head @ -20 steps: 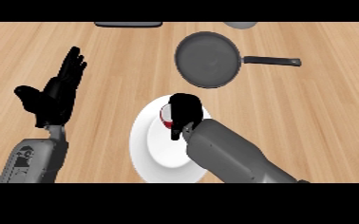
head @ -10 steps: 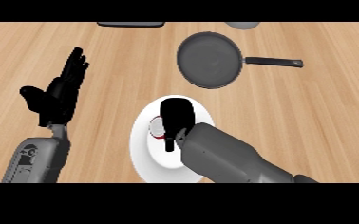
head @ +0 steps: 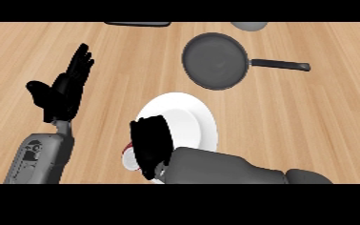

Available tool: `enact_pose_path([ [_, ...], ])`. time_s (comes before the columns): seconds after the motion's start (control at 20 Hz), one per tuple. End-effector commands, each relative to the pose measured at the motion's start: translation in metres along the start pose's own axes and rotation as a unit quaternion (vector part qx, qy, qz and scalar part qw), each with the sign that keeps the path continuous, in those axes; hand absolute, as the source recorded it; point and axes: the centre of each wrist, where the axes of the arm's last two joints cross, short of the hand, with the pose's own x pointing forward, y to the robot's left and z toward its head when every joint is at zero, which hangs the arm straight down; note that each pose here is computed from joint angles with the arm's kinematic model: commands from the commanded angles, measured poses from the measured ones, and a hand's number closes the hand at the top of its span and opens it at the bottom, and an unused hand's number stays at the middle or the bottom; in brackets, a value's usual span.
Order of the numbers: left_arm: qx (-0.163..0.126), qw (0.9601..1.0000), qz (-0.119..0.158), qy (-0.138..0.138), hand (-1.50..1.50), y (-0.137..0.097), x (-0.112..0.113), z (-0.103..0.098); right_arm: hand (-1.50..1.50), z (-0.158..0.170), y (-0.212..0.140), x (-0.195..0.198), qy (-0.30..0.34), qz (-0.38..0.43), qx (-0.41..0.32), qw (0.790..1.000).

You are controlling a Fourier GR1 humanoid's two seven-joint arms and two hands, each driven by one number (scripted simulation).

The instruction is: Pick the can from the plate and place it in the pan

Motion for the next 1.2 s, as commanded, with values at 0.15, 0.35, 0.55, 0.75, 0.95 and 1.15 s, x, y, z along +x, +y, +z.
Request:
enact_pose_path([
  [0.15, 0.018, 0.9998, -0.005, 0.008, 0.0, 0.014, -0.003, 0.009, 1.5, 0.021, -0.033, 0.03, -0.047, -0.056, -0.169, 0.983],
  [0.35, 0.013, 0.9999, 0.003, 0.004, 0.0, -0.002, -0.004, 0.007, 1.5, 0.01, -0.057, 0.033, -0.022, -0.07, -0.227, 0.971],
  [0.55, 0.02, 0.9998, 0.001, 0.007, 0.0, 0.01, -0.009, 0.017, 1.5, 0.008, -0.088, 0.032, -0.012, -0.121, -0.256, 0.959],
  [0.75, 0.021, 0.9998, 0.002, 0.004, 0.0, 0.013, 0.006, 0.01, 1.5, -0.015, -0.093, -0.001, 0.004, -0.229, -0.275, 0.934],
  [0.95, 0.026, 0.9996, 0.004, 0.009, 0.0, 0.016, 0.001, 0.016, 1.5, -0.033, -0.116, -0.055, 0.024, -0.238, -0.306, 0.922],
  [1.15, 0.027, 0.9996, -0.003, -0.003, 0.0, 0.023, -0.001, 0.01, 1.5, -0.068, -0.121, -0.109, 0.057, -0.187, -0.314, 0.929],
])
